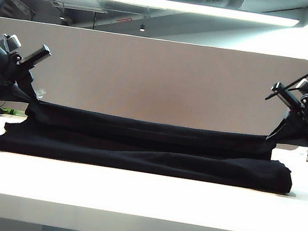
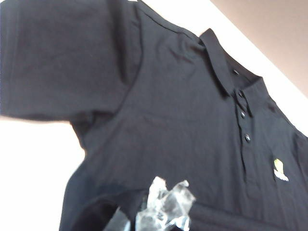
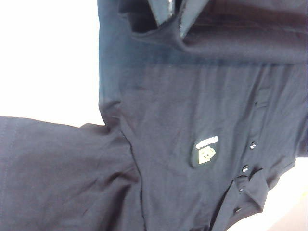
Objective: Fold the bottom side of the T-shirt horizontally towards the center, about one-third of the way, then fold the sleeve back towards the center, creating a straight line along the edge of the T-shirt, and finally fold the bottom of the T-shirt up towards the top, creating a neat rectangle.
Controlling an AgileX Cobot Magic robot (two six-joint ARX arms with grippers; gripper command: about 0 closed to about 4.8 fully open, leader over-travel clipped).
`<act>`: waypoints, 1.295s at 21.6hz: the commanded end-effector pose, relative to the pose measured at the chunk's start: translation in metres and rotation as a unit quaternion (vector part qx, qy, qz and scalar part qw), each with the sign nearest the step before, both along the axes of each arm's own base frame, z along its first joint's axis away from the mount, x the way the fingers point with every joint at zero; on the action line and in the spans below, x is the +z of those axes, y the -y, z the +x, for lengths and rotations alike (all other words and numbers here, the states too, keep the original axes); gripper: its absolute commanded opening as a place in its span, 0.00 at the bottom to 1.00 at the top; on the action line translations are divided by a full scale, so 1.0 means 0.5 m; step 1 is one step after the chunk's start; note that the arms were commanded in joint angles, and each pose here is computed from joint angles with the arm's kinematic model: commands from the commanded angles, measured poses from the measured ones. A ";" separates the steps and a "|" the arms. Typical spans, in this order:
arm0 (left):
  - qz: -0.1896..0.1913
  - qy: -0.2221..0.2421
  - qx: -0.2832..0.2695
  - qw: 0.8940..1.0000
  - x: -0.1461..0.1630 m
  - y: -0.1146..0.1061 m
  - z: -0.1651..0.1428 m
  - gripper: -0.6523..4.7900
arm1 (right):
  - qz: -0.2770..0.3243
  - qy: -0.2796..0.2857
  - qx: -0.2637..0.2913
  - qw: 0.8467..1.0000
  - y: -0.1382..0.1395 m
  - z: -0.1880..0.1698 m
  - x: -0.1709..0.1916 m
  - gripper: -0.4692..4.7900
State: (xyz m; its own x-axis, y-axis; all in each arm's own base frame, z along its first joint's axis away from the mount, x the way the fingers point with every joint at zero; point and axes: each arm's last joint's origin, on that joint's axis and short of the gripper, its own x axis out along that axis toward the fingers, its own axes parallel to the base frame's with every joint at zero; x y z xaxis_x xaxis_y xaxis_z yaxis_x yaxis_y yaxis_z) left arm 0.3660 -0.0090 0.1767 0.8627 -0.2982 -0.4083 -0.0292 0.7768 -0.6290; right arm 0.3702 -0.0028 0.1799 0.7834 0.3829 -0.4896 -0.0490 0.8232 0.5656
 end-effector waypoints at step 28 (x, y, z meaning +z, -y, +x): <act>0.053 0.014 0.013 0.998 0.008 -0.141 0.050 0.69 | -0.054 0.062 -0.029 0.996 0.071 0.048 0.078 0.83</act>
